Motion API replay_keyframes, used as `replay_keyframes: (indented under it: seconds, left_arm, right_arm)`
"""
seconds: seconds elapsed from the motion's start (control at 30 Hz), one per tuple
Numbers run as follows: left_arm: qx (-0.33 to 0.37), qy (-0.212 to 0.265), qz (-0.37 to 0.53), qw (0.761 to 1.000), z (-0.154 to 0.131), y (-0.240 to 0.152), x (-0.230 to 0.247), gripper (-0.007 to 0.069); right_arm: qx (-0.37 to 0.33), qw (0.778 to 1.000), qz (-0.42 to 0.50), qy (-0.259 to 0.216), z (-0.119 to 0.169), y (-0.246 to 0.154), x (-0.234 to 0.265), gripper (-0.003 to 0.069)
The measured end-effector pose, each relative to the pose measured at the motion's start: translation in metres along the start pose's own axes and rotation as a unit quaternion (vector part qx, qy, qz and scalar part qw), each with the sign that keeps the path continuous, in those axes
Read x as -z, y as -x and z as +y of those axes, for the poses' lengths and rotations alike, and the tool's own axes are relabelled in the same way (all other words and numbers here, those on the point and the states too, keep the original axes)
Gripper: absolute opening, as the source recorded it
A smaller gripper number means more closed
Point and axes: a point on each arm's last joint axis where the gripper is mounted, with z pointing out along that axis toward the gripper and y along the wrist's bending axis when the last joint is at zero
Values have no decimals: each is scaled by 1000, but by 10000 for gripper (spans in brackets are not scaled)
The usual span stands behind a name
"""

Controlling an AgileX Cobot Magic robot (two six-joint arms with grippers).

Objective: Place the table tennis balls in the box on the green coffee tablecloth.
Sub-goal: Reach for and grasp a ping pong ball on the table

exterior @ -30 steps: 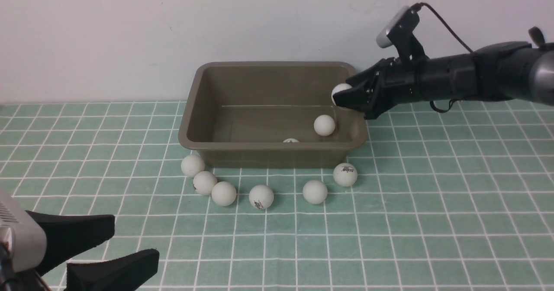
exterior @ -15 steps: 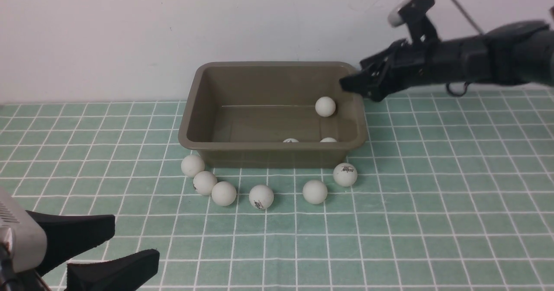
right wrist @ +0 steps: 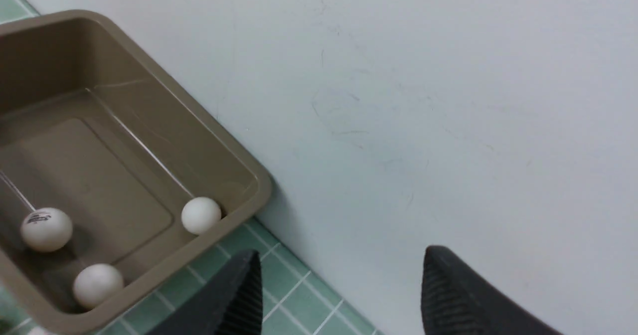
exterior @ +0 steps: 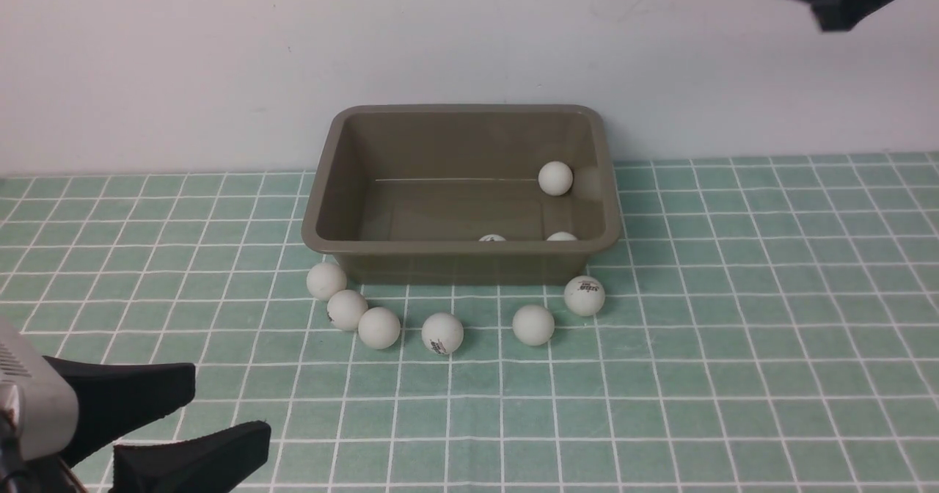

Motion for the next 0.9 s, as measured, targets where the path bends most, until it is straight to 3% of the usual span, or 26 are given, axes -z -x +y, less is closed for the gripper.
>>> replay_keyframes:
  seconds: [0.2, 0.4, 0.57, 0.9]
  left_arm:
    - [-2, 0, 0, 1000, 0, 0, 0, 532]
    - [-2, 0, 0, 1000, 0, 0, 0, 532]
    - [-2, 0, 0, 1000, 0, 0, 0, 532]
    - [-1, -1, 1, 1000, 0, 0, 0, 532]
  right_arm:
    - [-98, 994, 47, 26, 32, -24, 24, 399]
    - [-174, 975, 98, 100, 111, -89, -1, 399]
    - [-218, 961, 129, 116, 162, -122, -34, 400]
    - [-231, 950, 158, 136, 178, -137, -113, 445]
